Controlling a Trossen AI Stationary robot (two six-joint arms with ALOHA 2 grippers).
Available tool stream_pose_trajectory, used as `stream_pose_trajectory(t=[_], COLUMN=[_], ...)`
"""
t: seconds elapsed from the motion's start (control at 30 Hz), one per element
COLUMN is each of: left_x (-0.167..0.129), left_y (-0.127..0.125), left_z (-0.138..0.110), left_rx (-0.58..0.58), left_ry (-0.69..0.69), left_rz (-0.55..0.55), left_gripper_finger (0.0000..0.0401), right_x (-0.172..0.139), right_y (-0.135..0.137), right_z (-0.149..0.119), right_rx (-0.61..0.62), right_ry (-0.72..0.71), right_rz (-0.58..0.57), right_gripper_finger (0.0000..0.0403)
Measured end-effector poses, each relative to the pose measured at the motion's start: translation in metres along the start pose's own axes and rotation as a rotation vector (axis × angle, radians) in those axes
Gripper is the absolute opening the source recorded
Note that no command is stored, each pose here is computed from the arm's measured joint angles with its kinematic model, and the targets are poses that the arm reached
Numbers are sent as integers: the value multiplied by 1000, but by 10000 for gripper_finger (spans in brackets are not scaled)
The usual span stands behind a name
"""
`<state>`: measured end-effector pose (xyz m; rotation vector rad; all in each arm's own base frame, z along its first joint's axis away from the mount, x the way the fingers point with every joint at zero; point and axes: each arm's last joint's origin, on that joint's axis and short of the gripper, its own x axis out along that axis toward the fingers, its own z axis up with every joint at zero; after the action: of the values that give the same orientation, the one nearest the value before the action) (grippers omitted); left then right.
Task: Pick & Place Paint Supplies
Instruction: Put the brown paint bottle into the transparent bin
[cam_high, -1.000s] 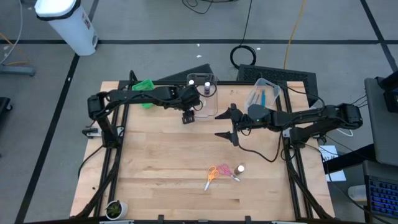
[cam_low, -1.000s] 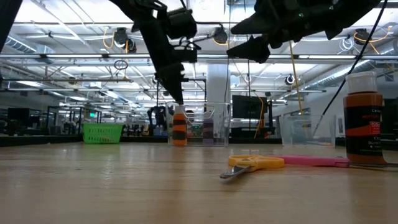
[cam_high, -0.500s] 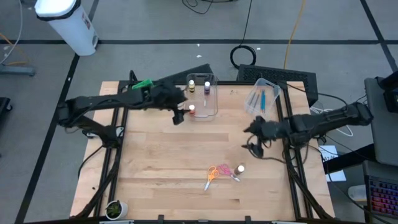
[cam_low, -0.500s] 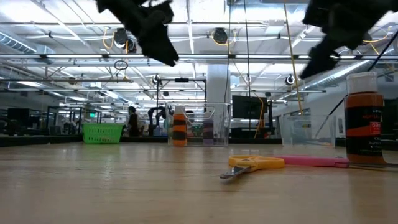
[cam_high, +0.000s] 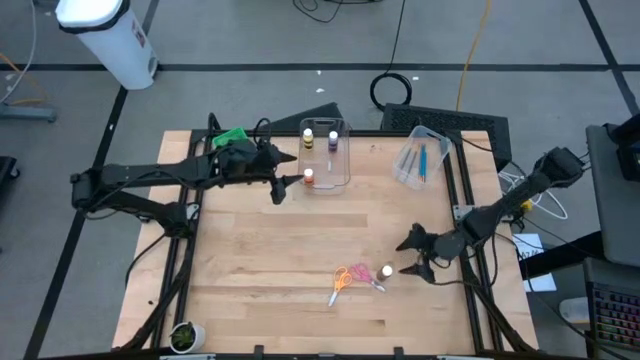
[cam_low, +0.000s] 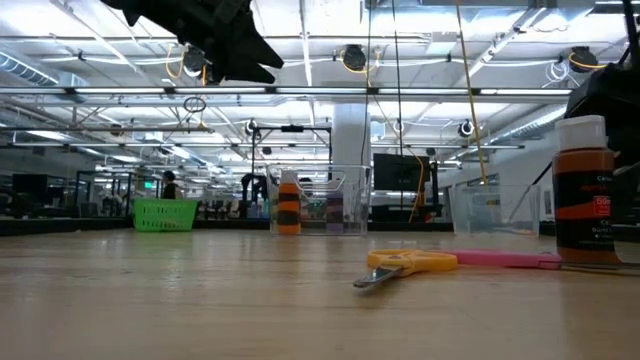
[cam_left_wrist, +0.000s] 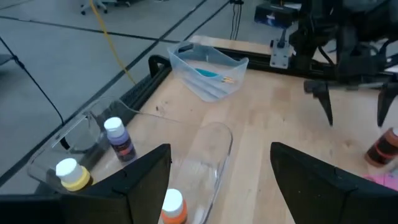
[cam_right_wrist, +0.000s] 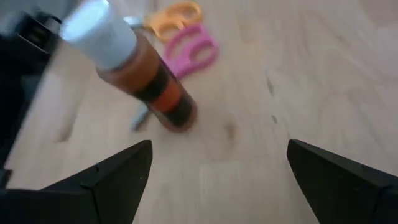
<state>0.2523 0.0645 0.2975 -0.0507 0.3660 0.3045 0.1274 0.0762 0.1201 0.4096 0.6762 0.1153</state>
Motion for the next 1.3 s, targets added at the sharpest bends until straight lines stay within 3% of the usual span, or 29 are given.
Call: stream_pose_trajectory(t=[0.17, 0.3, 0.57, 0.93, 1.07, 1.3], left_x=[5, 10, 19, 19, 19, 19], left_y=[0, -3, -7, -8, -8, -8], left_z=[-4, -6, -12, -13, -13, -13], left_rx=[-19, -31, -28, -26, -25, -71], left_ry=[34, 44, 71, 79, 78, 83], left_rz=[1, -15, -27, -31, -31, -29], left_gripper_finger=[274, 274, 274, 273, 273, 273], right_x=[8, 19, 43, 64, 65, 65], right_y=[-4, -5, 8, 15, 15, 14], right_z=[-5, -11, -7, -7, -8, -9], right_rx=[-70, -162, -118, -174, -221, -257], right_ry=[-156, -76, -58, -74, -69, -64], right_rz=[49, -7, 24, 52, 46, 46], right_gripper_finger=[363, 364, 364, 362, 335, 240])
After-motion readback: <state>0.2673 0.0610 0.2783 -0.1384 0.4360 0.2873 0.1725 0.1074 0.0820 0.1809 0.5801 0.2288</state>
